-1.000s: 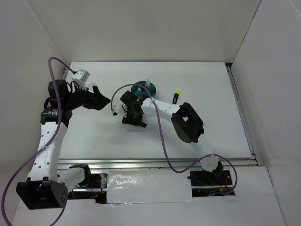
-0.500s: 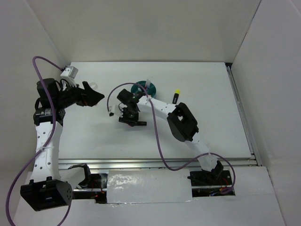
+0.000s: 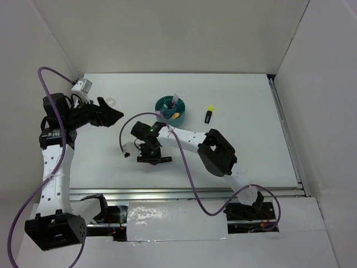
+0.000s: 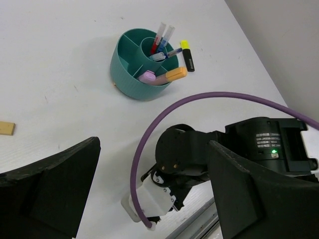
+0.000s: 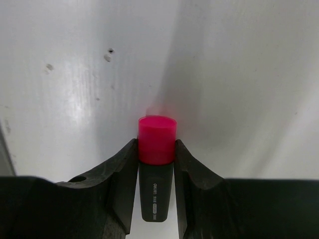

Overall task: Sort the stationery into containers
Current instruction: Grab a piece of stationery with the right arm, then place the stationery into the container

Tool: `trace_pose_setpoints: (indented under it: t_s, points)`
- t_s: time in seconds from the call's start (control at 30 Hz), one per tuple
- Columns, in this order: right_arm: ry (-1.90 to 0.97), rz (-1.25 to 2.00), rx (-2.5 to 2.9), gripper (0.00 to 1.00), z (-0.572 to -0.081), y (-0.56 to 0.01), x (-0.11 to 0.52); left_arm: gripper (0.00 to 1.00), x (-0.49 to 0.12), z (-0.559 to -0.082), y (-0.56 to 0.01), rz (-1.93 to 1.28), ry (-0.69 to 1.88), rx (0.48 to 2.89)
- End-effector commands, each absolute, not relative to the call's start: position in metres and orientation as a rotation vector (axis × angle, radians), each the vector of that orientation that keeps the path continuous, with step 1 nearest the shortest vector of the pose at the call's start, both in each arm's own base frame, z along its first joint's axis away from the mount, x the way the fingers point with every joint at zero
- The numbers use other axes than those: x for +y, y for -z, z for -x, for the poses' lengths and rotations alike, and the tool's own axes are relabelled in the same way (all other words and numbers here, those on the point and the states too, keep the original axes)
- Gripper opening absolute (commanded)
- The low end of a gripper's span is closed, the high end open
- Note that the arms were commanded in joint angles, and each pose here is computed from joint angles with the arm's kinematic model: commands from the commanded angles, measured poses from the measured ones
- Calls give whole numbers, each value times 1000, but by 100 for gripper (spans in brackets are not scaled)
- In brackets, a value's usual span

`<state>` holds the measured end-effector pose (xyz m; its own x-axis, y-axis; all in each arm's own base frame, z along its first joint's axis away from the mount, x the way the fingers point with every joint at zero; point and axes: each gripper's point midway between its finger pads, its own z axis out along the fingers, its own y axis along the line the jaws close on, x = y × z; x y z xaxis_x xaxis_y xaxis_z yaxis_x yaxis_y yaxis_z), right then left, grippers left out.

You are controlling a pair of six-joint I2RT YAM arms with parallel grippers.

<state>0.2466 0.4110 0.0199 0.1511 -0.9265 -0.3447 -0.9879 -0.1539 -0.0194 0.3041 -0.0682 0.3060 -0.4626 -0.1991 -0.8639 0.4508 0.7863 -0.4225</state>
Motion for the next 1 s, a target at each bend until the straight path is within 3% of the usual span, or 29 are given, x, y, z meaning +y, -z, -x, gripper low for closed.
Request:
trace_pose_setpoints:
  t_s: [0.0, 0.2, 0.4, 0.67, 0.97]
  points:
    - [-454, 1960, 1843, 0, -259, -89, 422, 99, -64, -299, -326, -224, 711, 1829]
    - [-715, 1343, 1766, 0, -295, -240, 408, 99, -66, -289, -351, -222, 740, 1669]
    - [-804, 704, 1561, 0, -327, -381, 308, 99, -66, -287, -368, -217, 717, 1548]
    - [-743, 89, 1626, 0, -401, -379, 201, 99, -67, -292, -367, -170, 758, 1511]
    - [-741, -69, 1642, 0, -463, -313, 178, 99, -58, -301, -359, -176, 685, 1551]
